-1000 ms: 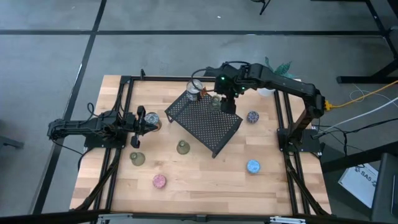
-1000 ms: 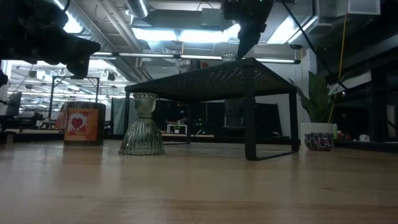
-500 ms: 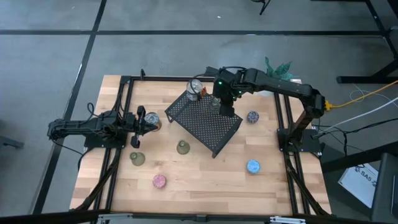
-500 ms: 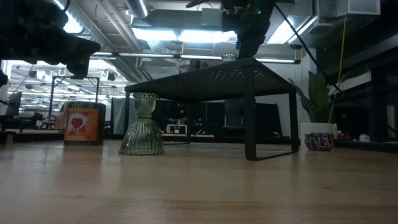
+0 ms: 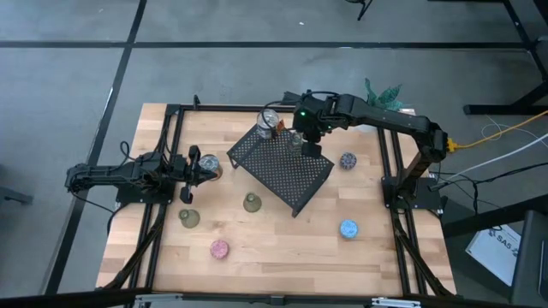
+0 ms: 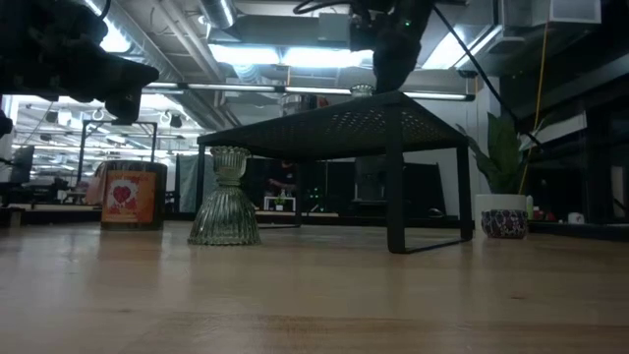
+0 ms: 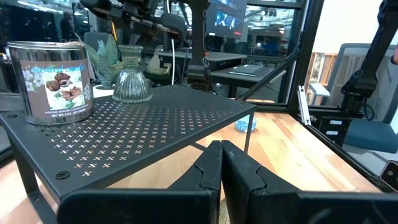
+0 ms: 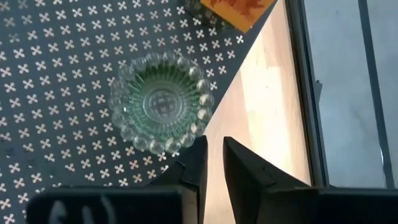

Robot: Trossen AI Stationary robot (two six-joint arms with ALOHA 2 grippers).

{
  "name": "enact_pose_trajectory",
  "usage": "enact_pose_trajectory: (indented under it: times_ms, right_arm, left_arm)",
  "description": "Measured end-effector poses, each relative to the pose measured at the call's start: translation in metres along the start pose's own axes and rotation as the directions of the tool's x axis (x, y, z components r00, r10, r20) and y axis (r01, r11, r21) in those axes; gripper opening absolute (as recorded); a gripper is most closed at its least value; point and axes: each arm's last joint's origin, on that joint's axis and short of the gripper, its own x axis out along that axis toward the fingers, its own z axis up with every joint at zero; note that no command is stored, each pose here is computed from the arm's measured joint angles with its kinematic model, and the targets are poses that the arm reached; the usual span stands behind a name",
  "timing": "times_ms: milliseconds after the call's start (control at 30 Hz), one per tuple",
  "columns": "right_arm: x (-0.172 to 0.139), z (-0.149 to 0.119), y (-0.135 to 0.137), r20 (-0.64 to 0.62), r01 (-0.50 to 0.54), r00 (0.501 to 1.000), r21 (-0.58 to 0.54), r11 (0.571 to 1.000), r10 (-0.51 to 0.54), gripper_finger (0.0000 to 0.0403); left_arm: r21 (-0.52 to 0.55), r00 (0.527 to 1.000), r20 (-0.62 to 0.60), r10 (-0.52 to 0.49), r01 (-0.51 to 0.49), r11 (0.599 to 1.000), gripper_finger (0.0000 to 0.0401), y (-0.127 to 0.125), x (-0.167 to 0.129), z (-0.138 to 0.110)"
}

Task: Pick & Place candle stick holders
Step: Put the right glass candle holder on the shelf, then put the dark red scented candle on the shelf

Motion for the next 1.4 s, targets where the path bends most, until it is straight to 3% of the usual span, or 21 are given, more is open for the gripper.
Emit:
enact_pose_trajectory:
  times_ms: [667,867,1400]
  right_arm:
    - [0.000,0.003,0.001,0.043,-0.048,0.998,0.000,0.999,0.048,0.0047]
    - [-0.002,0.001,-0.001,0.022,0.027,0.999,0.003,1.000,-0.027,0.0047]
    - [-0.064,-0.032,-0.006,0.034,0.053,0.998,0.017,0.998,-0.053,0.0047]
  left_arm:
    - [0.000,1.000,0.000,0.000,0.000,1.000,0.0001,0.000,0.000,0.000]
    - [0.000,1.000,0.000,0.000,0.000,1.000,0.0001,0.000,0.000,0.000]
    - [0.000,1.000,0.000,0.000,0.000,1.000,0.0001,0.000,0.000,0.000]
